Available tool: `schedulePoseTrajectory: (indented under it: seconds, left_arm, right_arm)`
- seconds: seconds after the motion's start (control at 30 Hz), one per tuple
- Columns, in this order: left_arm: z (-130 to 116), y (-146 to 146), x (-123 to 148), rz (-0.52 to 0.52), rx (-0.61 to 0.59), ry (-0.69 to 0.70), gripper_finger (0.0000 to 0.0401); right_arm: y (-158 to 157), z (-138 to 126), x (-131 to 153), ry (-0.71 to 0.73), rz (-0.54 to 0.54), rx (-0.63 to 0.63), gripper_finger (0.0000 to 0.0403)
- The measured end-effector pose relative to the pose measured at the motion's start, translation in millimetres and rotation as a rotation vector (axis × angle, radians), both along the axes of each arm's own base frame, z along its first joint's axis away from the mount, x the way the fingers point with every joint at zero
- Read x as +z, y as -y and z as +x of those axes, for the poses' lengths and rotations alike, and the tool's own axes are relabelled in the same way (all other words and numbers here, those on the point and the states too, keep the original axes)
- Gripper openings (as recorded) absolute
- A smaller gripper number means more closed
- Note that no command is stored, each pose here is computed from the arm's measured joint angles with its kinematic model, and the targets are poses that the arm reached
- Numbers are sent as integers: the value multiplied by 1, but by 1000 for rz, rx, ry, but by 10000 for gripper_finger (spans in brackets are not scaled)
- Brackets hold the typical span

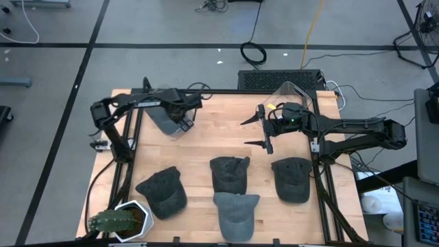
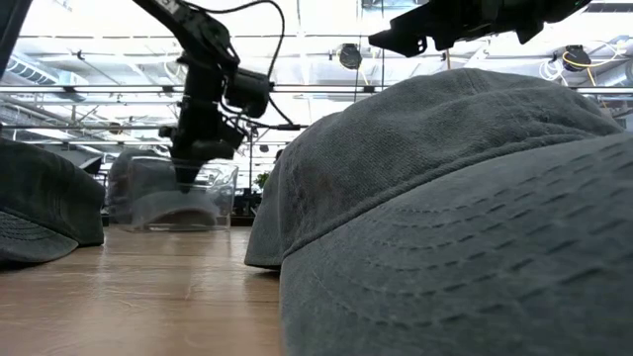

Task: Pick & Place hat
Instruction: Put the left blue cap into the left transparent bin, then put the blue cap into the left transparent bin

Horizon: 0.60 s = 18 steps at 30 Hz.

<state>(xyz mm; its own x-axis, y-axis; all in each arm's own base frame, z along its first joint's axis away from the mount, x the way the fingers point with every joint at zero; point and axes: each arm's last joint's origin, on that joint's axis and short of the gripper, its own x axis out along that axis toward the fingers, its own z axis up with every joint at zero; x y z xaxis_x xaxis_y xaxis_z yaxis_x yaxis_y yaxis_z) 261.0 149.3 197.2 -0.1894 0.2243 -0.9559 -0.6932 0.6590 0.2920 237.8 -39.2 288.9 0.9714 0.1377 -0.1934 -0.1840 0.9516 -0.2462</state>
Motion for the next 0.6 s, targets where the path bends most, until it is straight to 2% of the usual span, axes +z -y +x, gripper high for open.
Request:
schedulePoseTrajectory:
  seconds: [0.17,0.4,0.53,0.6]
  left_arm:
    - [7,-7,-18,-26,-21,-21,0]
    - [11,-9,-23,-60,-37,26,0]
    - [8,-5,-10,-50,-45,59,0]
    - [4,-3,5,-30,-48,109,0]
  right_arm:
    - [0,0,0,-1,1,0,329]
    - [0,0,-1,-10,2,0,329]
    - [0,0,-1,-14,3,0,329]
    - [0,0,-1,-14,3,0,329]
